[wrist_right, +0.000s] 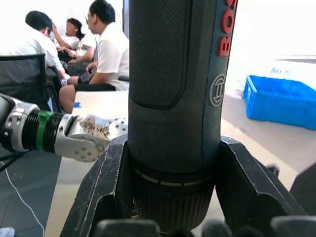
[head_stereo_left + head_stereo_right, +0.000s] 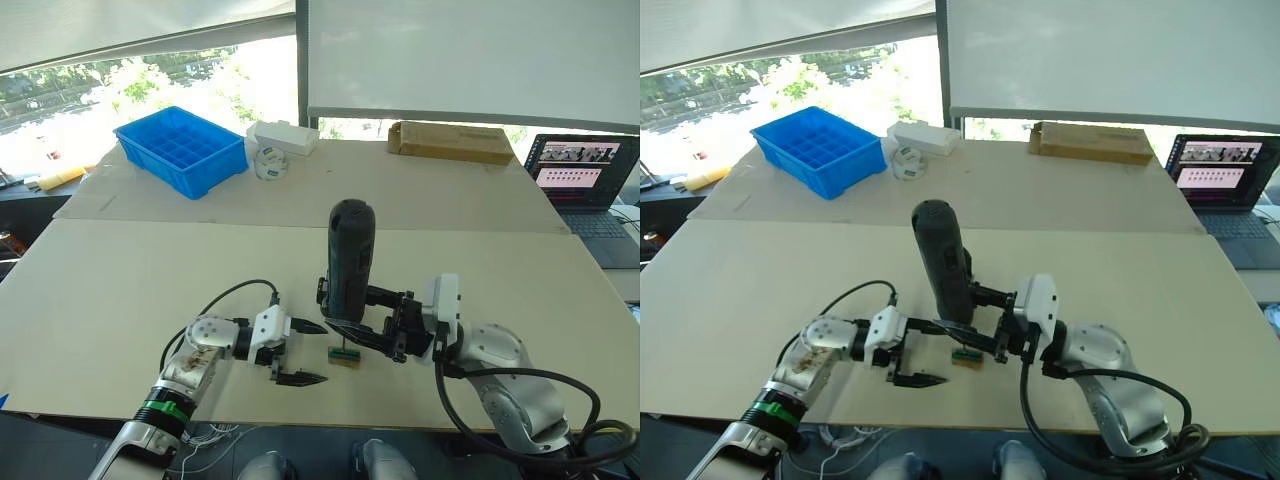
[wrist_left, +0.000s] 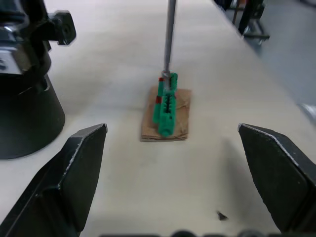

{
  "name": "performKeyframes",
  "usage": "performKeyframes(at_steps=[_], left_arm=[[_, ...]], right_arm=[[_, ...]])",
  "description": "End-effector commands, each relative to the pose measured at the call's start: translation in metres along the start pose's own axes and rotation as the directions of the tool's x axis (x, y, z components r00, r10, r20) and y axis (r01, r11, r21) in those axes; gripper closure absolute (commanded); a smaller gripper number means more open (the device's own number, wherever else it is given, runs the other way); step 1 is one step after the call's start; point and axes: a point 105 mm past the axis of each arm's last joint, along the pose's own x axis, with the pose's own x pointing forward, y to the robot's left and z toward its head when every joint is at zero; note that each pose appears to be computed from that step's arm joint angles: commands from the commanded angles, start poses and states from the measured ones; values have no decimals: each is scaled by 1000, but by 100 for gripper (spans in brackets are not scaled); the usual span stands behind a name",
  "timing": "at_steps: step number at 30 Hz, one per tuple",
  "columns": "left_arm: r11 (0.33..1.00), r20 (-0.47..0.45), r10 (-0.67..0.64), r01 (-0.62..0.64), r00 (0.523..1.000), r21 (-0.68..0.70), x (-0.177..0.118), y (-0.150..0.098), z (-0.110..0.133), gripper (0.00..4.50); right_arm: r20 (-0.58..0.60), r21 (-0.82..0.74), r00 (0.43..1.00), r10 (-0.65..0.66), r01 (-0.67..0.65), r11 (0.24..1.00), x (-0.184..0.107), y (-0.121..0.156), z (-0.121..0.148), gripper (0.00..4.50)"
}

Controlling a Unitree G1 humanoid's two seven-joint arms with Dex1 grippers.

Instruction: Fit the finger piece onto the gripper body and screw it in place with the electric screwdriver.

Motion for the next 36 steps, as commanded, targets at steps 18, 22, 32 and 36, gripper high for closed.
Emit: performKeyframes(at_steps=[18, 22, 32, 36], left_arm=[[982, 270, 159, -179, 950, 51, -62, 19, 107, 1], [968, 196, 235, -247, 952, 36, -65, 26, 92, 1], [932, 69, 359, -362, 931, 27, -44, 42, 50, 1], [929, 1, 369, -369, 929, 3, -27, 48, 28, 1]], right_arm=[[80, -119, 995, -67, 76, 990, -24, -10, 79, 259], [80, -129, 993, -90, 100, 987, -27, -13, 86, 259], [104, -152, 992, -74, 89, 984, -21, -16, 99, 259], [106, -157, 993, -58, 75, 985, -19, -16, 102, 259]])
